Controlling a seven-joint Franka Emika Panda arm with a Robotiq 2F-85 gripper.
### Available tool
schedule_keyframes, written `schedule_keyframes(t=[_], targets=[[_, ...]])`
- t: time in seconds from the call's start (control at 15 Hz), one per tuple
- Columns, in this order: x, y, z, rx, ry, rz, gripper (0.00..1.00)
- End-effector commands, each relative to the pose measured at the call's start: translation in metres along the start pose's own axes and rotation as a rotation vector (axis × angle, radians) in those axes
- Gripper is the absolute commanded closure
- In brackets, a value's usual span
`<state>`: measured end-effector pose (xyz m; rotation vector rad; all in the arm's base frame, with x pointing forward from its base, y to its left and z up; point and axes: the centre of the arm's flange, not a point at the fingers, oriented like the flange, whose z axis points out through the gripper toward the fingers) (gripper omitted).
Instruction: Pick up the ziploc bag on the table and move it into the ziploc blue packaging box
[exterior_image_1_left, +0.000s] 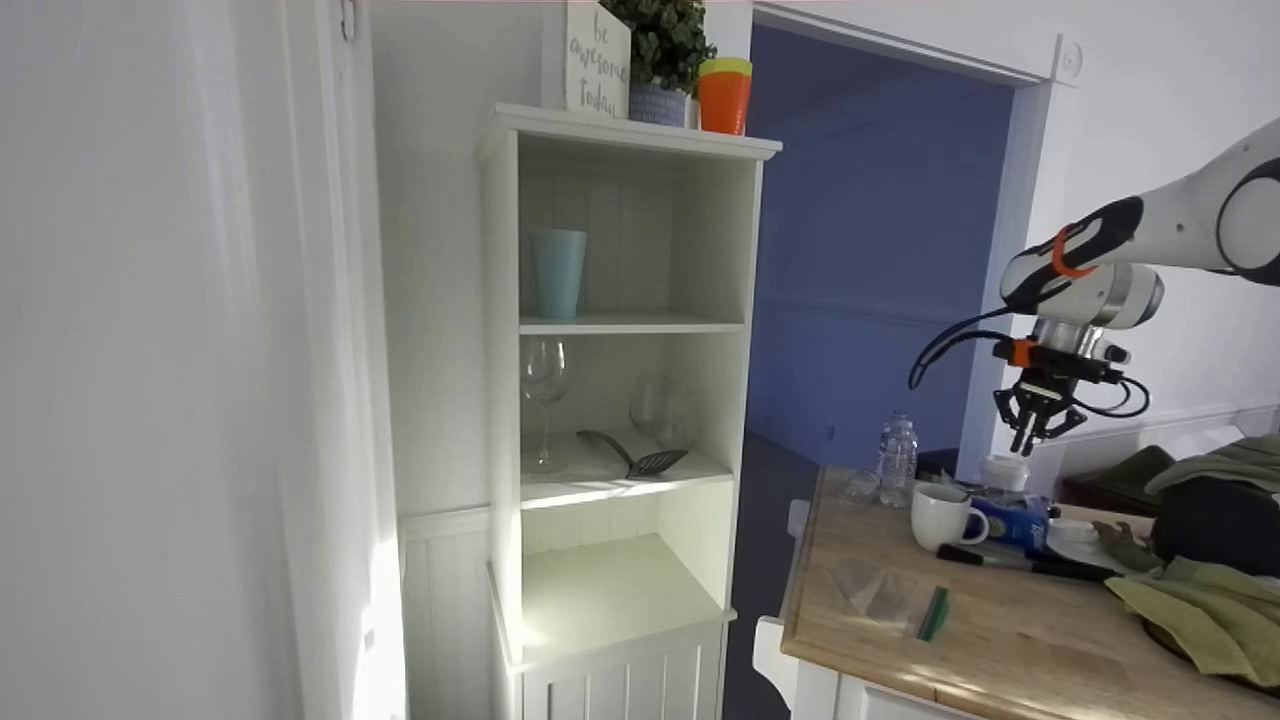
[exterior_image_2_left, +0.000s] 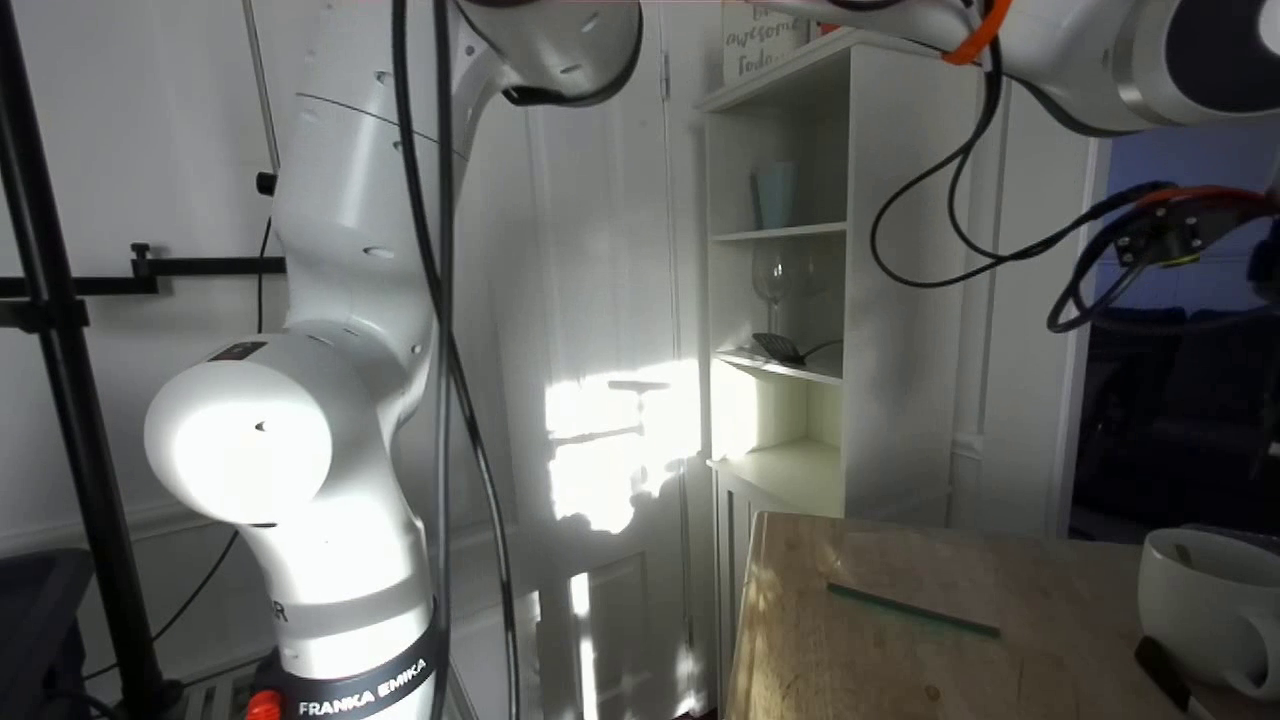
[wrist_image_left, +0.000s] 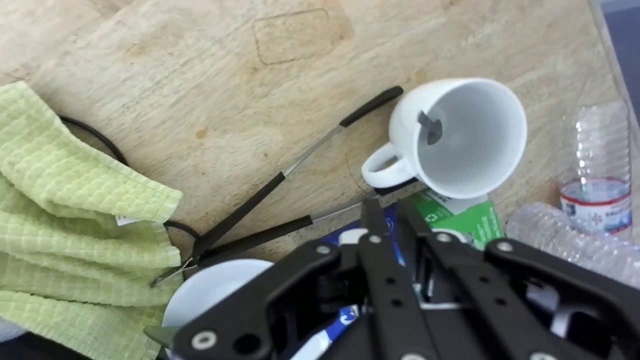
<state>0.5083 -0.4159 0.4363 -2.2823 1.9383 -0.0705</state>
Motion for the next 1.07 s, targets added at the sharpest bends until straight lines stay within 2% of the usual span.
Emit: schedule_keyframes(t=[0.0,0.2,0.53,0.6,0.67,0.73,0.8,1.0], targets=[[-0.063,0.058,-0.015,-0.023,-0.004,-0.203,0.54],[-0.090,0.088,-0.024,-0.055,-0.014,-0.372,0.32],[-0.131,0.153,-0.033,-0.098,-0.039,-0.650,0.00],[-0.139,0.168,-0.035,-0.098,-0.050,-0.705,0.00],[-0.106,0.123,-0.026,-0.109,-0.055,-0.611,0.00],[-0.111,0.131,-0.027,-0.102,-0.058,-0.619,0.02],[-0.112,0.133,-0.029,-0.098,-0.055,-0.618,0.00],[-0.109,0.127,-0.025,-0.108,-0.058,-0.619,0.00]])
